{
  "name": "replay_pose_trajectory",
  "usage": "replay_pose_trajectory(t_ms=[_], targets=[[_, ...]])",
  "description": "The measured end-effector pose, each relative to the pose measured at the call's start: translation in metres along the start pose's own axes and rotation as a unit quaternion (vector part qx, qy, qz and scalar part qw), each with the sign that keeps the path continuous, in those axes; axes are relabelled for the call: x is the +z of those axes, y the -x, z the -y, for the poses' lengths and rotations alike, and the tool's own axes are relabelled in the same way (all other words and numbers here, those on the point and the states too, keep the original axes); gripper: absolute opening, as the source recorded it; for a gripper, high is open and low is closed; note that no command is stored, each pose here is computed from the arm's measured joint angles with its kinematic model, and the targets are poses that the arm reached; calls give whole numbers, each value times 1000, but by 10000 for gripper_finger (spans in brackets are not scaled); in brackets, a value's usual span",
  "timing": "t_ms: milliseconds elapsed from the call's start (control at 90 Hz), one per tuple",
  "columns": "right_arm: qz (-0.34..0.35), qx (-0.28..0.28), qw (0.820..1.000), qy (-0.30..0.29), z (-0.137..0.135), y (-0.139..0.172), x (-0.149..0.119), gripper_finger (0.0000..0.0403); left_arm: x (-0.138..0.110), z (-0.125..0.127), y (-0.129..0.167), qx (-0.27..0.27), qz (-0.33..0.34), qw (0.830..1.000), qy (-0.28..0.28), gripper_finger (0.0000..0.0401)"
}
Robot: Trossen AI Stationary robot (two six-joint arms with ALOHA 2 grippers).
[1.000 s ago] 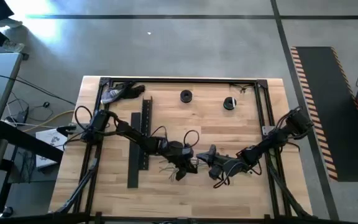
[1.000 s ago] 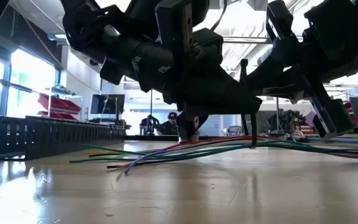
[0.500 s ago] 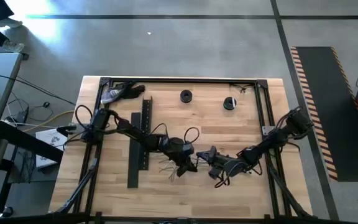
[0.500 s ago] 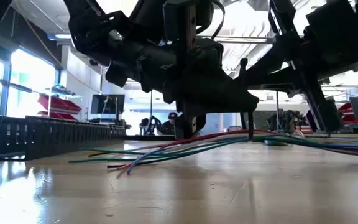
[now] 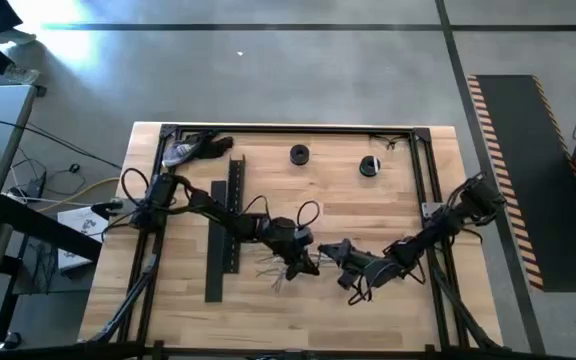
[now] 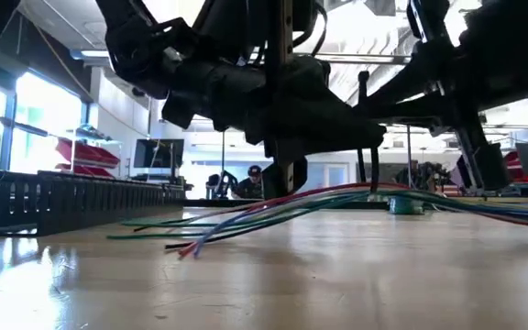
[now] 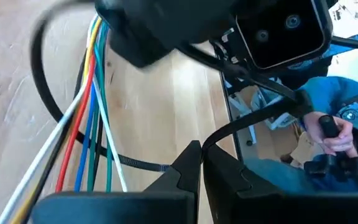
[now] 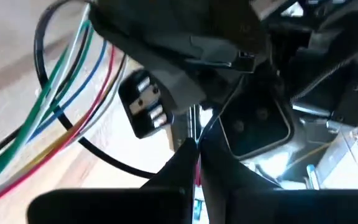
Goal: Ziptie cables
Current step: Wrap the black zip tie on the cable
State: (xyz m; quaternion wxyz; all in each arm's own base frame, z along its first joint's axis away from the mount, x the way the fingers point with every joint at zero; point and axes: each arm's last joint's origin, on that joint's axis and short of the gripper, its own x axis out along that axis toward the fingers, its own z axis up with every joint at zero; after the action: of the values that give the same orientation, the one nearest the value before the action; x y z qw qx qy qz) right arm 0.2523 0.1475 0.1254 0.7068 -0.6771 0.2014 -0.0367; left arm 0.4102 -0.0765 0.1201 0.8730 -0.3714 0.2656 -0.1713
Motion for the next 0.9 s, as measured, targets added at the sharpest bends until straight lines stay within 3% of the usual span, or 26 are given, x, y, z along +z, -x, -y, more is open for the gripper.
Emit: replay_pose_trajectory(t_ms=[211, 611, 900], targets=[[-5, 14, 999, -29, -4, 0, -1, 0, -5, 5, -3, 0, -2, 1000, -10, 11], [-6, 25, 997, -74, -7, 0, -2, 0, -10, 2, -3, 35, -8, 998, -46, 108], [-33, 49, 986, -159, -14, -1, -7, 0, -15, 12, -7, 13, -7, 996, -87, 98]])
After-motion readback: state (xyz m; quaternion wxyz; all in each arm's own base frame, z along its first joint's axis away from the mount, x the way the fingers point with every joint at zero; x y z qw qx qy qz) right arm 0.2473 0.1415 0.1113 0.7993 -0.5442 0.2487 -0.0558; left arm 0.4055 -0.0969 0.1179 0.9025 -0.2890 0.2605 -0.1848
